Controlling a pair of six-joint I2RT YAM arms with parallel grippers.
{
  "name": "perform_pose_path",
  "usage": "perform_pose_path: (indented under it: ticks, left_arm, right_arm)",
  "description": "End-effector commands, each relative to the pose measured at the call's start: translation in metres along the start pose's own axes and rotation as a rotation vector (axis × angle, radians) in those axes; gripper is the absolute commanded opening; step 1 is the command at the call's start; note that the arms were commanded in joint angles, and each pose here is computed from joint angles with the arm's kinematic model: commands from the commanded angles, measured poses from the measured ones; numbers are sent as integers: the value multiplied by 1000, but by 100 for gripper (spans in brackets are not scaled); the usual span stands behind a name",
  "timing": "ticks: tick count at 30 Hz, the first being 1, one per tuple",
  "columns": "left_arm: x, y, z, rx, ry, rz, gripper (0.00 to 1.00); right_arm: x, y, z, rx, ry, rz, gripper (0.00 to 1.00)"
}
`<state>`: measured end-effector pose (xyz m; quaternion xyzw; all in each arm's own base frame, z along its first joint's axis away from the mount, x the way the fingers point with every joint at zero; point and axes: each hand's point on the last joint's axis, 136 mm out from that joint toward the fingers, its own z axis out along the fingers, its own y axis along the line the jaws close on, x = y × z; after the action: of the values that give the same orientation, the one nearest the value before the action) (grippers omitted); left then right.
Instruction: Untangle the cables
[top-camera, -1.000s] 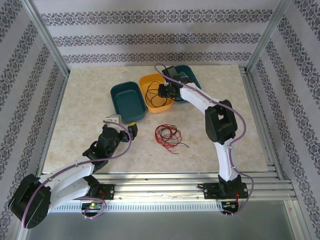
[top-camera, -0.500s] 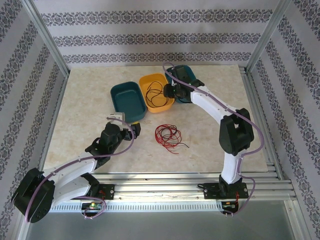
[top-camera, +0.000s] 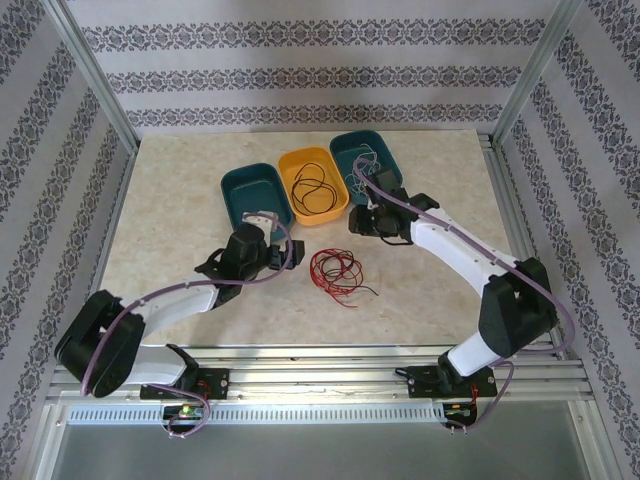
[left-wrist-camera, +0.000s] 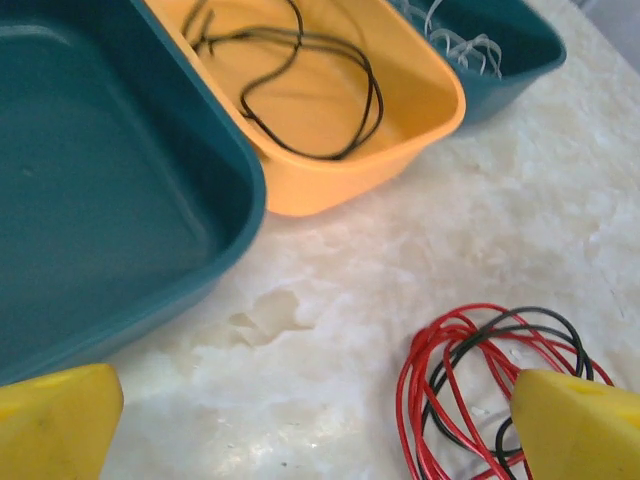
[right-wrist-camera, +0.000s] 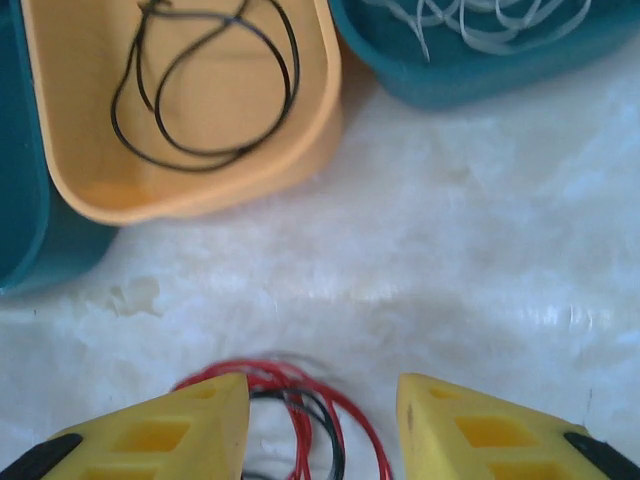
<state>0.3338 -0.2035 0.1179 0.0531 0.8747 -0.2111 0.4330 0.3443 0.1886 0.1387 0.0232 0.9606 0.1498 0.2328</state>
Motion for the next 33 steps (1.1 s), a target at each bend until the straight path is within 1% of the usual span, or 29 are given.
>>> perform_pose_path:
  ticks: [1,5,7,9,11,13,21,27,33]
  left_arm:
    - [12,-9,8,38,97,-39,100]
    - [20,-17,17,70,138,-74,100]
    - [24,-19,22,84,155,-94,94]
    - [28,-24,28,105,170,-116,90]
    - [31,-28,33,121,184,-127,88]
    - [35,-30,37,125,203,-134,82]
    - [43,-37,49,150,240,-143,76]
    - [46,-43,56,183,255,-158,68]
    - [50,-46,62,197,274,-163,66]
  right_arm:
    - [30,0,1,-29,97,44,38]
    - [48,-2,12,-41,160,67,31]
    - [54,-3,19,-39,197,70,27]
    - [58,-4,26,-30,226,67,25]
    - [61,-4,33,-23,244,64,24]
    - [62,-4,39,-22,257,59,25]
    - [62,1,57,-31,300,42,24]
    - [60,6,63,-44,311,24,23]
    - [59,5,69,-35,319,14,20]
